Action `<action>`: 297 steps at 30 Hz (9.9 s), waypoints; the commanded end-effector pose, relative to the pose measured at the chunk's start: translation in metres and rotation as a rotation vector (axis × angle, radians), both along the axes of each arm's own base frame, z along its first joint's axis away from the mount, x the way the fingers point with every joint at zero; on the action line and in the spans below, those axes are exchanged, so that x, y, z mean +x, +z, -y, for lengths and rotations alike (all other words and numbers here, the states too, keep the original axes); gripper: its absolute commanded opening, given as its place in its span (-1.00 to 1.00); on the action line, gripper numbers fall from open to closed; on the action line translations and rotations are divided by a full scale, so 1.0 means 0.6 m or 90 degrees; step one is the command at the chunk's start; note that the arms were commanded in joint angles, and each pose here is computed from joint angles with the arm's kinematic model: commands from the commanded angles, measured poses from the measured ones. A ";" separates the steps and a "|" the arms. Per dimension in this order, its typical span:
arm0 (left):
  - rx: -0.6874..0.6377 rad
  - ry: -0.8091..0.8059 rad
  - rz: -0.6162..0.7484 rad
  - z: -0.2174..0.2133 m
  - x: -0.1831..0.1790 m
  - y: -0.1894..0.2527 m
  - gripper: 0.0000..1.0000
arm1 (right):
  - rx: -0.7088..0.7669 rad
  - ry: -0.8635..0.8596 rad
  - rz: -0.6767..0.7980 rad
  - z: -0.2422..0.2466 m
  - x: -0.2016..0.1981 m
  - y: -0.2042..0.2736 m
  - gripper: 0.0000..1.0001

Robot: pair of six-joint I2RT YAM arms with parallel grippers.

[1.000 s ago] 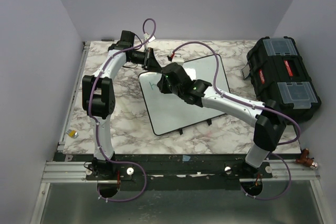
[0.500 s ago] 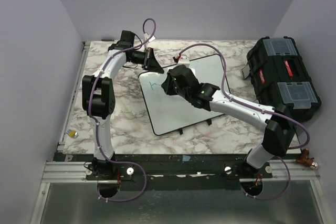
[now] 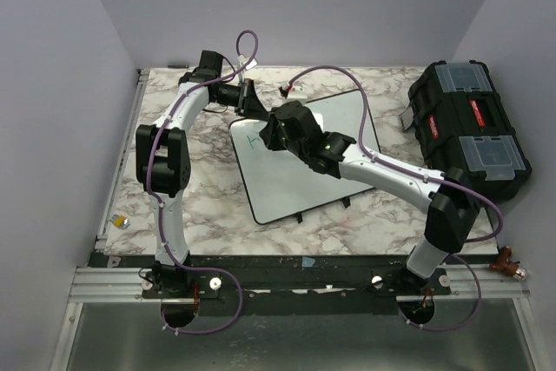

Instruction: Write a sentence on the whiteboard

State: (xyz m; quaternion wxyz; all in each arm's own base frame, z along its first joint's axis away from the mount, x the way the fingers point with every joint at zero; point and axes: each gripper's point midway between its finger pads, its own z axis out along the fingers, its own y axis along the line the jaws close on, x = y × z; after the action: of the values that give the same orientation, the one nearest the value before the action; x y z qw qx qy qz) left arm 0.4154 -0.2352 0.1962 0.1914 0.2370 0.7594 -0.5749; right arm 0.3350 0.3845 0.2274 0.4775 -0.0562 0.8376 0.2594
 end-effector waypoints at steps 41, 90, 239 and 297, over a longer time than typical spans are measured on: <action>0.029 0.009 0.096 0.001 0.014 0.019 -1.00 | -0.042 0.007 -0.065 0.038 -0.040 -0.080 -0.99; 0.034 0.013 0.115 0.000 0.014 0.023 -1.00 | -0.051 0.026 0.078 0.025 0.009 -0.004 -0.99; 0.029 0.013 0.121 0.000 0.012 0.027 -1.00 | -0.133 -0.042 0.002 0.092 -0.013 -0.096 -0.99; 0.026 0.012 0.123 0.002 0.011 0.028 -1.00 | -0.146 -0.106 0.078 0.078 0.049 -0.029 -0.99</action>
State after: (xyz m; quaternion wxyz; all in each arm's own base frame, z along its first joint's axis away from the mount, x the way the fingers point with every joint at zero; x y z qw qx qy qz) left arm 0.4120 -0.2365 0.1983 0.2006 0.2436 0.7605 -0.5674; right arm 0.3541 0.3507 0.2160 0.5285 -0.0683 0.8304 0.1627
